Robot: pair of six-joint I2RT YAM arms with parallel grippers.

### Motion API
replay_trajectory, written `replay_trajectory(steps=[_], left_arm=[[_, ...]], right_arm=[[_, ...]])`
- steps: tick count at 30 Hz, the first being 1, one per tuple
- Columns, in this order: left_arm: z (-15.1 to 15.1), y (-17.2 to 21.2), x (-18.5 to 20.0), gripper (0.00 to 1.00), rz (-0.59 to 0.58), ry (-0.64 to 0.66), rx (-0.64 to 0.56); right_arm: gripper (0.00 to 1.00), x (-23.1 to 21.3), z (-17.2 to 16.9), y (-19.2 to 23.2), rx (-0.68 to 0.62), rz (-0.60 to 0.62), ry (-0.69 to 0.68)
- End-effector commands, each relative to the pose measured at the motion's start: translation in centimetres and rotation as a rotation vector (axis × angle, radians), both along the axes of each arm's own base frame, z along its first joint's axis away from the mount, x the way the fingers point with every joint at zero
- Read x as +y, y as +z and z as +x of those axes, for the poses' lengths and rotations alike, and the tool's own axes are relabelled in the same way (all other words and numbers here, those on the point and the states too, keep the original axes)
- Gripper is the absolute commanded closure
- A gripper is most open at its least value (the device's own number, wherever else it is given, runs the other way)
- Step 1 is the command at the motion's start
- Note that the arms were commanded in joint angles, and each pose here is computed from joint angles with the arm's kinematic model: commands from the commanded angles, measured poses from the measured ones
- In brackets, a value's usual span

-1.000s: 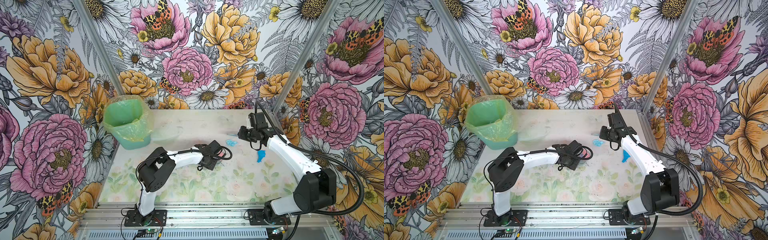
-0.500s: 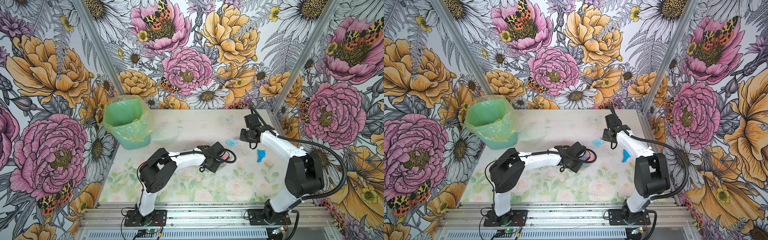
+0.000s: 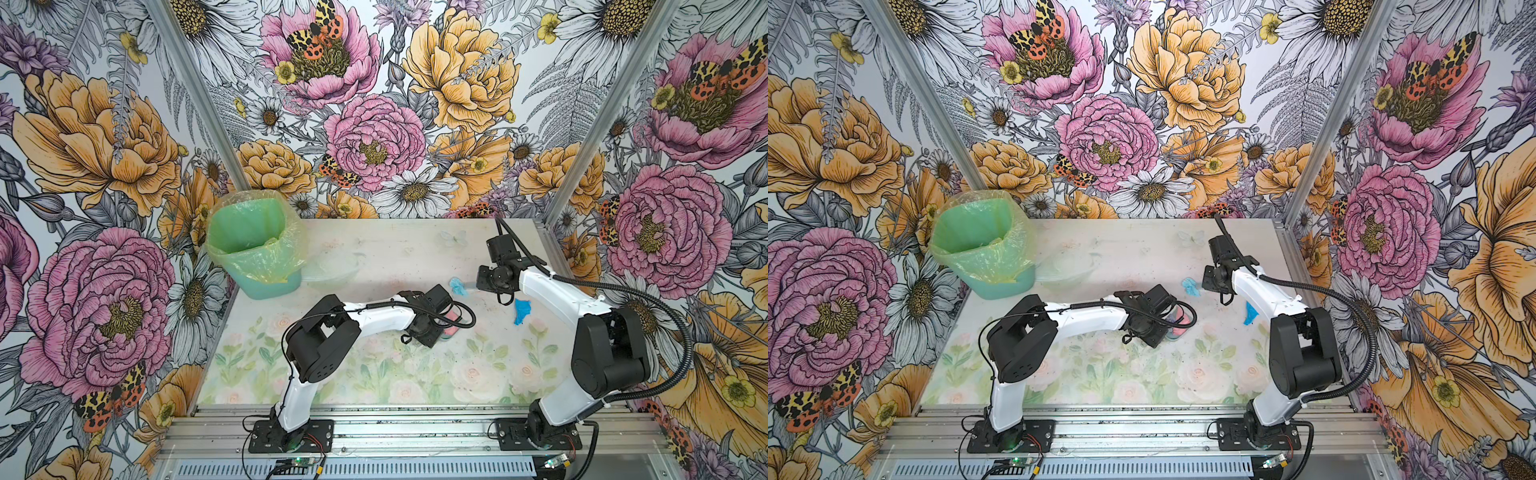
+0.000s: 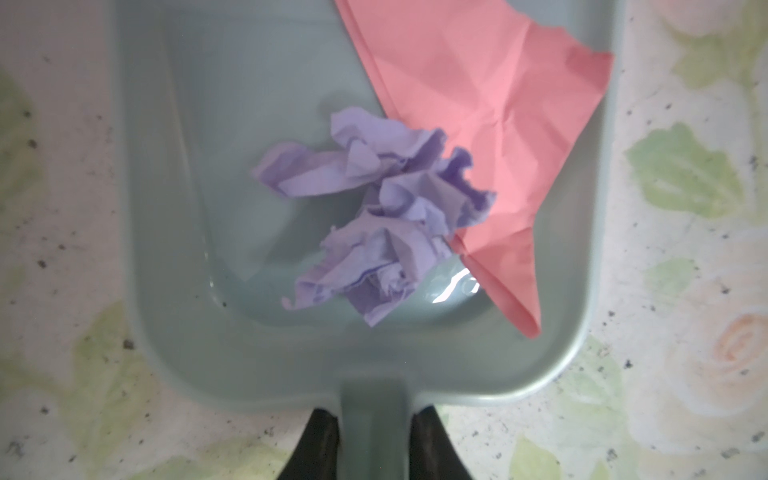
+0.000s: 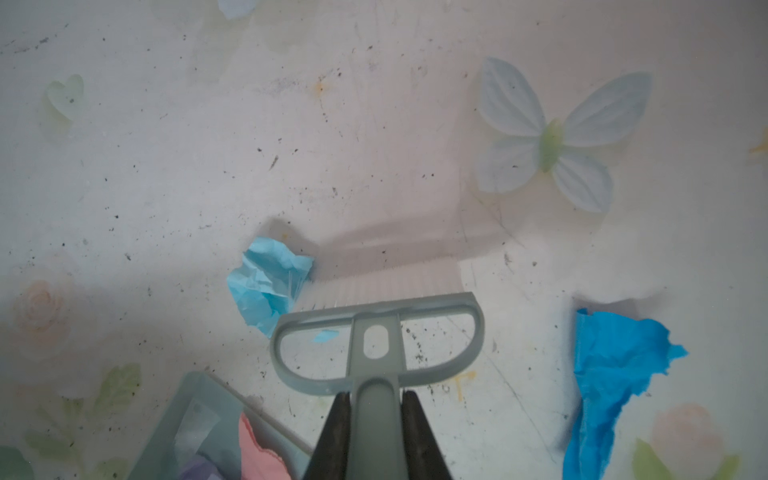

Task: Sweep away the paper scraps from the table
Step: 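Sweep the pale blue scrap into the dustpan with the right gripper's brush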

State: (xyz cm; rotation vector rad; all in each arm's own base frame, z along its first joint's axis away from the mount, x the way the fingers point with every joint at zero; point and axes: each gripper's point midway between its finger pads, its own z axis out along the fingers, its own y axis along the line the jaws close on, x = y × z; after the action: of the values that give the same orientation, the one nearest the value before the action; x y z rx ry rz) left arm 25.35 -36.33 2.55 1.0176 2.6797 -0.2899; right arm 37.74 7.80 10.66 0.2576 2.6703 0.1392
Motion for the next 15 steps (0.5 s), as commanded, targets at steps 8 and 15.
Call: replay_trajectory(steps=[8, 15], left_arm=[[-0.4, 0.1, -0.7, 1.0, -0.001, -0.034, 0.012], [-0.4, 0.4, -0.5, 1.0, -0.002, -0.031, 0.002]], right_arm=[[1.0, 3.3, -3.3, 1.3, -0.014, 0.112, 0.116], [1.0, 2.2, -3.3, 3.1, -0.085, 0.058, 0.129]])
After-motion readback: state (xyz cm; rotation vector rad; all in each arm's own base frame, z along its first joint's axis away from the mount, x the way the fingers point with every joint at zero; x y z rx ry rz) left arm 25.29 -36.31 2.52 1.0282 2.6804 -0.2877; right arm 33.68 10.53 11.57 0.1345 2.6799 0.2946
